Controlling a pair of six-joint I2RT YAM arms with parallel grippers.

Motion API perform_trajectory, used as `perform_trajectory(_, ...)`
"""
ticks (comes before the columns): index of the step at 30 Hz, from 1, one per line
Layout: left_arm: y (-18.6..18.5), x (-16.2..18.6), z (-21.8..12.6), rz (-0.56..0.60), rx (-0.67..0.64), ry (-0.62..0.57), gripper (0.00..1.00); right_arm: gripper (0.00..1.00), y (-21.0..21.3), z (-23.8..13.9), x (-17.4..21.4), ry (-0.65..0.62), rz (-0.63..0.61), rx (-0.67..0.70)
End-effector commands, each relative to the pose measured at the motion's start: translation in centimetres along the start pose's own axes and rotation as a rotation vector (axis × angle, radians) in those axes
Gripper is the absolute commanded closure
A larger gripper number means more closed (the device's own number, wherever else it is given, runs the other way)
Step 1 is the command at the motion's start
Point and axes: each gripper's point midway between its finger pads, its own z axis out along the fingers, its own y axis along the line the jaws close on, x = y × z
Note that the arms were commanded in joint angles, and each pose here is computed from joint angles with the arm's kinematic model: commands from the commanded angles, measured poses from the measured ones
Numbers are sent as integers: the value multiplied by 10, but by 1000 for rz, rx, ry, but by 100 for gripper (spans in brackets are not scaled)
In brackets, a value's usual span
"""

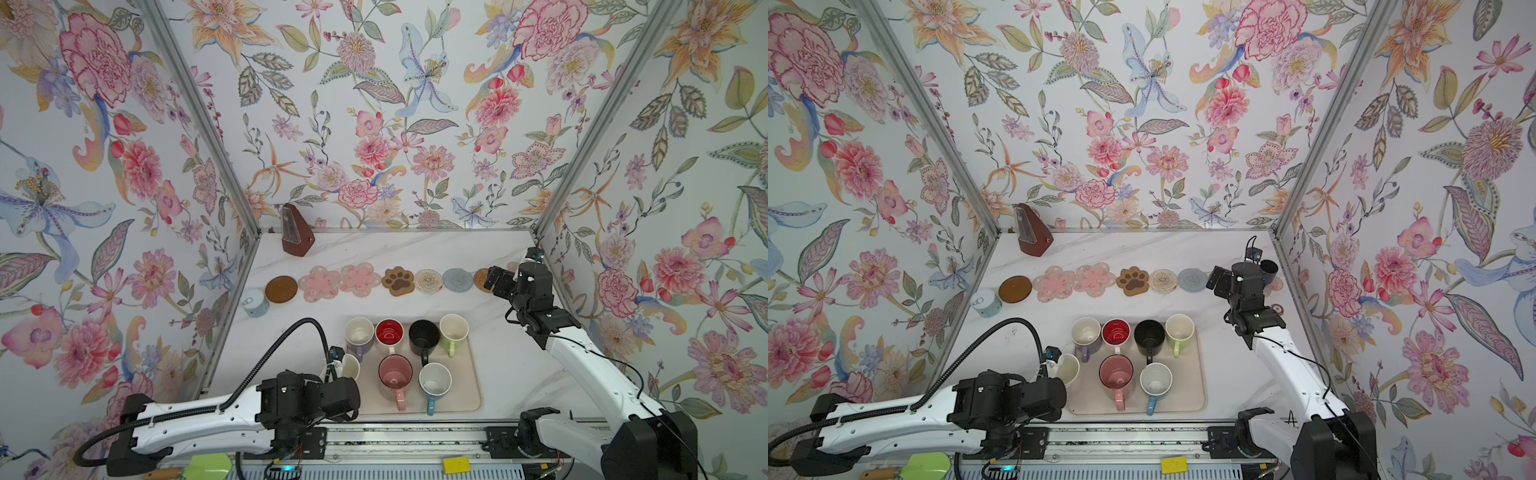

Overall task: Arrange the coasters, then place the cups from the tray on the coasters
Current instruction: 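Lift the cream mug and carry it toward the brown wooden coaster, then hold the cream mug above the brown wooden coaster beside the tin can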

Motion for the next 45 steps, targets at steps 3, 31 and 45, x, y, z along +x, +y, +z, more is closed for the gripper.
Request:
perform_trajectory(3, 40, -45, -42, -76, -182, -196, 100, 1, 2, -4, -2, -4, 8, -15)
perform_trajectory(31, 147, -210, 9, -314, -320, -332, 100, 1, 11, -8, 6, 69, -21, -65)
perform_trajectory(45, 233, -260, 39, -439, -443, -325, 100, 1, 12, -3, 9, 104, -88, -62)
